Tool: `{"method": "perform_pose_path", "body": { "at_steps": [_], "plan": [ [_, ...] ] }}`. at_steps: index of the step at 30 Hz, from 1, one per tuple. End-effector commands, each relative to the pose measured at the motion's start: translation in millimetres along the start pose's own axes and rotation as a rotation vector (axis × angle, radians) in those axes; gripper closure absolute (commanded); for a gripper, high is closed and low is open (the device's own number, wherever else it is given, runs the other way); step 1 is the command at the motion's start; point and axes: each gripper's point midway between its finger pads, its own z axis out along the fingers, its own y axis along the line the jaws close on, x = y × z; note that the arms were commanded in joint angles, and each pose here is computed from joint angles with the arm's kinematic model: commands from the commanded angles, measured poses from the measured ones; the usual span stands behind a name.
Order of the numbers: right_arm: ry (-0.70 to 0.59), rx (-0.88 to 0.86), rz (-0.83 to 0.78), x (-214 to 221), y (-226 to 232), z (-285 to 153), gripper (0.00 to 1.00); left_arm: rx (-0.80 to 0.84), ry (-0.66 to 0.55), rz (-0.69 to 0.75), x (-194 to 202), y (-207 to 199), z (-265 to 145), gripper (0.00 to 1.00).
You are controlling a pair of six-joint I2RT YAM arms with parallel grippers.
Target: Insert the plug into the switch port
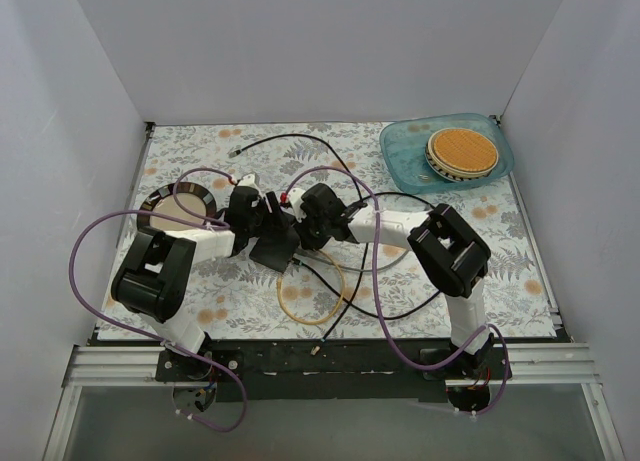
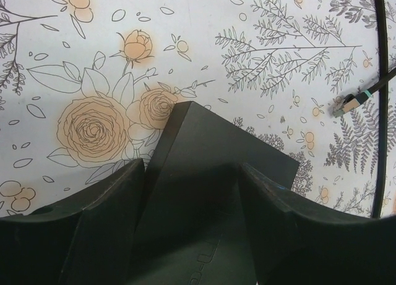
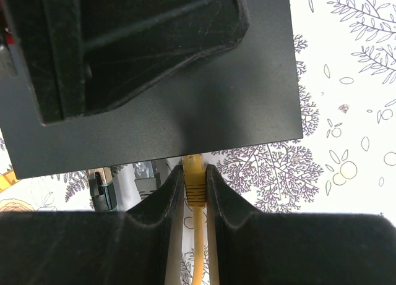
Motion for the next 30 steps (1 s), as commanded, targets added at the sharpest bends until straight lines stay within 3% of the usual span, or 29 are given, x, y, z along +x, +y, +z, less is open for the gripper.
{"method": "perform_pose_path", "body": {
  "at_steps": [1,12,16,22,25,30],
  "plan": [
    [-0.477,-0.073,-0.076,-129,32,-30,0.98,0.194,0.344,-0.056,81,-51,-25,0.39],
    [-0.372,-0.011,-0.03,-85,22,-35,0.82,0.062,0.232,-0.091,38,-17,-21,0.19],
    [-0.341,0.026,-0.017,-70,16,-36,0.63,0.028,0.181,-0.113,14,-6,-28,0.15],
    [-0.308,0.109,0.004,-58,3,-47,0.37,0.044,0.098,-0.088,-26,-21,-40,0.11],
    [-0.291,0.184,0.015,-53,-8,-60,0.32,0.053,0.058,-0.067,-48,-31,-47,0.08],
    [-0.373,0.279,0.039,-61,-20,-104,0.25,0.092,-0.045,-0.023,-106,-60,-63,0.05]
  ]
}}
